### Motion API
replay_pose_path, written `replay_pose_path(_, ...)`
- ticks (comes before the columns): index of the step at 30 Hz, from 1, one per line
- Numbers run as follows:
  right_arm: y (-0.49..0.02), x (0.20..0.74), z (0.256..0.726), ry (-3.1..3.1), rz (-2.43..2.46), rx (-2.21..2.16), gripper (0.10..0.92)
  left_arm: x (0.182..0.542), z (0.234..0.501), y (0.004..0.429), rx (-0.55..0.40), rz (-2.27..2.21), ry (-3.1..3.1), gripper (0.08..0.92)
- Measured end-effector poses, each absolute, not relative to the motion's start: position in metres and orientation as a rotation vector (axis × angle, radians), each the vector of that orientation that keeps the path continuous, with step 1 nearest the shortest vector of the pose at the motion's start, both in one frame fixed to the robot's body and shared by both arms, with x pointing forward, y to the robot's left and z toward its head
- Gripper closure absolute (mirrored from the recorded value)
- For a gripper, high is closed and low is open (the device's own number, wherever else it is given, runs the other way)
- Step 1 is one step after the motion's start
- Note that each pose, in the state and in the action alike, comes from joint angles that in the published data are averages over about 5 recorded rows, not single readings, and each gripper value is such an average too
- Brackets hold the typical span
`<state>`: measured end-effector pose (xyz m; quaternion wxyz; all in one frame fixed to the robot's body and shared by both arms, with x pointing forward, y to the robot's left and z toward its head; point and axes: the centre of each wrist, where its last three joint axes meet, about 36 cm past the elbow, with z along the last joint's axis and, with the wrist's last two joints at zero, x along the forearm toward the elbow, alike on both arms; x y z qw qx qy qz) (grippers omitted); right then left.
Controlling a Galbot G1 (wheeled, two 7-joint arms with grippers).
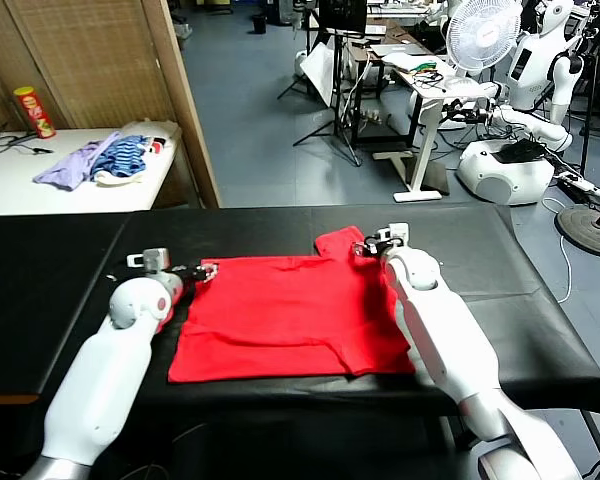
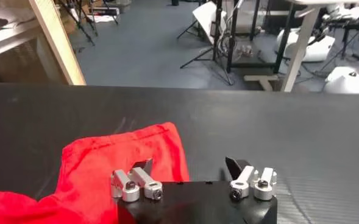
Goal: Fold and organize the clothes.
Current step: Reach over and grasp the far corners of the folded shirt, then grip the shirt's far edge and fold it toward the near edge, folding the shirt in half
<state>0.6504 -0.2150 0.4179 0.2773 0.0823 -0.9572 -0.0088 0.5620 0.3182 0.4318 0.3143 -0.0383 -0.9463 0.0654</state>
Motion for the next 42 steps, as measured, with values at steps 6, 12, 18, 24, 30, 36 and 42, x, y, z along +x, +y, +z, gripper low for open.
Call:
replay_pose_path(6, -0.215, 0.647, 0.415, -2.605, -0.049, 0.229, 0.890, 0.565, 0.428, 0.317, -0.096, 0.177, -2.504, 0.826)
replay_pose_path(12, -0.224, 0.631, 0.421, -2.718, -0.090, 0.247, 0.900, 0.560, 0.433, 0.319, -0.079, 0.169, -2.542, 0.865)
replay_pose_path(18, -0.236, 0.591, 0.432, -2.762, -0.168, 0.307, 0.900, 0.539, 0.451, 0.318, -0.088, 0.124, -2.603, 0.871)
replay_pose_path(24, -0.254, 0.547, 0.449, -2.745, -0.179, 0.346, 0.900, 0.500, 0.474, 0.309, -0.140, 0.111, -2.643, 0.871)
replay_pose_path(30, -0.265, 0.511, 0.465, -2.700, -0.097, 0.307, 0.900, 0.454, 0.495, 0.301, -0.187, 0.041, -2.693, 0.871)
replay_pose_path(36, -0.273, 0.488, 0.468, -2.674, -0.048, 0.298, 0.900, 0.414, 0.497, 0.299, -0.110, -0.074, -2.719, 0.871)
replay_pose_path(42, -0.272, 0.466, 0.469, -2.657, -0.017, 0.331, 0.900, 0.385, 0.488, 0.299, -0.072, -0.146, -2.686, 0.871)
